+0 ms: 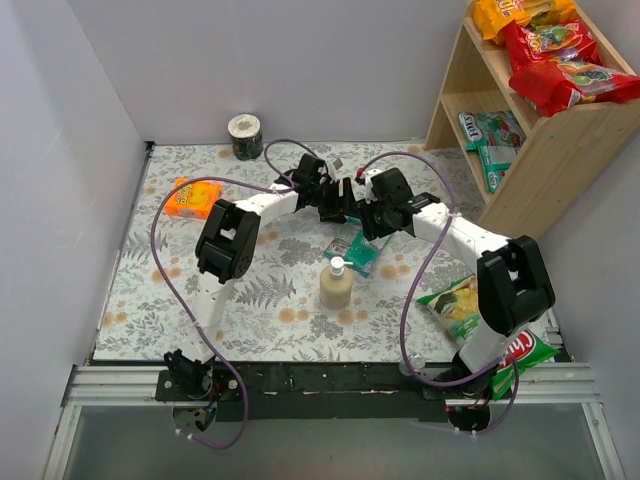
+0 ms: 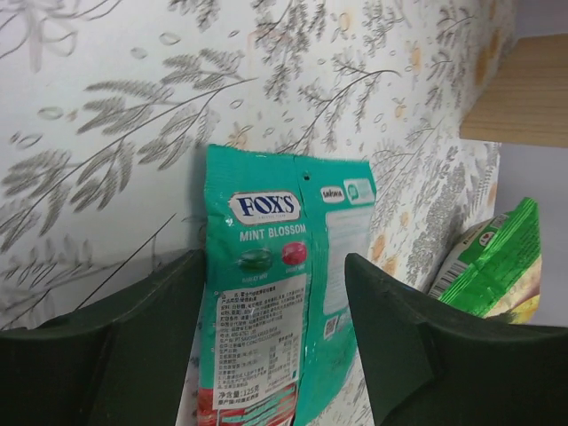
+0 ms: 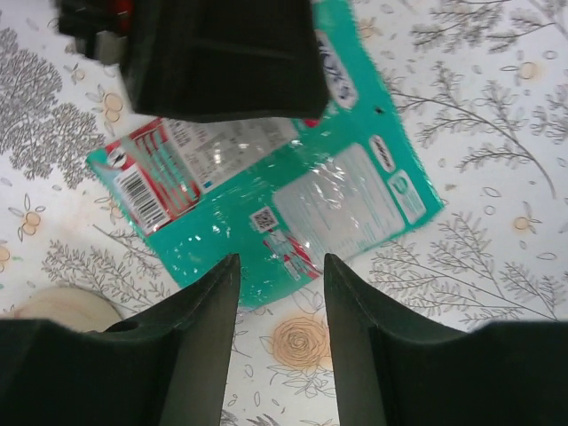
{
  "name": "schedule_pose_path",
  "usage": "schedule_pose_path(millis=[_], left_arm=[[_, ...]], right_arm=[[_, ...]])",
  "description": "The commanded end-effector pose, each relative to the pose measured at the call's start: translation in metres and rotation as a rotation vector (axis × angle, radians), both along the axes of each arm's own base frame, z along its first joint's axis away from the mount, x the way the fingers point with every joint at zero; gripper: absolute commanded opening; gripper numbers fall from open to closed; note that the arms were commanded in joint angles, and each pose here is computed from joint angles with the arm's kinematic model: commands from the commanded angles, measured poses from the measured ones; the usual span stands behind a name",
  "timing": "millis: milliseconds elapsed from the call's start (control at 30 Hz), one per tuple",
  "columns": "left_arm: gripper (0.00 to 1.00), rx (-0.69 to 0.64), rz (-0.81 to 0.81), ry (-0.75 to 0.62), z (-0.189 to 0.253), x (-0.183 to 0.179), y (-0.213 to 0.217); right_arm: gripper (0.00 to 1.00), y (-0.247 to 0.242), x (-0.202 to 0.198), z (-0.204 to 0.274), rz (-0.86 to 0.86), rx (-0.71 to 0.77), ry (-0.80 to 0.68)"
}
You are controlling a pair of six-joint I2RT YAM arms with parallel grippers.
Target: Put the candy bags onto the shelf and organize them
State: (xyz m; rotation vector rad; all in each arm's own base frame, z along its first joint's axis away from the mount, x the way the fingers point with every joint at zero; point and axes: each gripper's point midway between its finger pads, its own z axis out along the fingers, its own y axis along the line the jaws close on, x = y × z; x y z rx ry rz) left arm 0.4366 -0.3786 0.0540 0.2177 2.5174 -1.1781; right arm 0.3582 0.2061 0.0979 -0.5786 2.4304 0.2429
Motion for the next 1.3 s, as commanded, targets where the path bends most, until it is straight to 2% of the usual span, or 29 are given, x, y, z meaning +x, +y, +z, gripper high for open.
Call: schedule_pose_path(millis=[0, 133, 233, 333, 433, 467, 533, 700, 867, 1000, 1167, 1267], left_arm=[[0.63, -0.123, -0.107, -0.058, 0.036, -0.001, -0.031], [0.63, -0.129, -0.095, -0.061, 0.036, 0.001, -0.036], [0.65, -0.081, -0.017, -0.085, 0.040, 0.013, -0.029], [0.67, -0.027, 0.102, -0.092, 0.049, 0.032, -0.008], [0.69, 0.002, 0.214, -0.096, 0.065, 0.049, 0.028], [0.70, 0.018, 0.256, -0.075, 0.058, 0.052, 0.048], [0.72, 0.025, 0.298, -0.112, 0.075, 0.056, 0.070], [0.73, 0.101, 0.439, -0.085, 0.067, 0.062, 0.149], [0.73, 0.142, 0.546, -0.125, 0.084, 0.059, 0.207], [0.74, 0.161, 0.538, -0.136, 0.091, 0.045, 0.216], [0.74, 0.140, 0.520, -0.110, 0.096, 0.023, 0.215], [0.74, 0.116, 0.517, -0.115, 0.109, 0.012, 0.213]], right_arm=[[0.50, 0.017, -0.005, 0.004, 0.092, 0.019, -0.006], [0.54, 0.030, -0.023, -0.002, 0.214, 0.032, 0.015], [0.58, 0.042, -0.032, -0.007, 0.268, 0.029, 0.018], [0.60, 0.055, -0.036, -0.018, 0.316, 0.009, 0.028], [0.61, 0.067, -0.037, -0.026, 0.344, -0.016, 0.046], [0.61, 0.069, -0.038, -0.033, 0.347, -0.024, 0.059], [0.61, 0.065, -0.037, -0.043, 0.321, -0.053, 0.071], [0.60, 0.043, -0.029, -0.067, 0.234, -0.175, 0.081], [0.60, 0.001, 0.002, -0.064, 0.056, -0.371, -0.015], [0.59, -0.016, 0.022, -0.060, -0.019, -0.389, -0.023], [0.59, -0.012, 0.034, -0.059, 0.001, -0.407, -0.053], [0.60, -0.019, 0.042, -0.047, -0.040, -0.436, -0.120]])
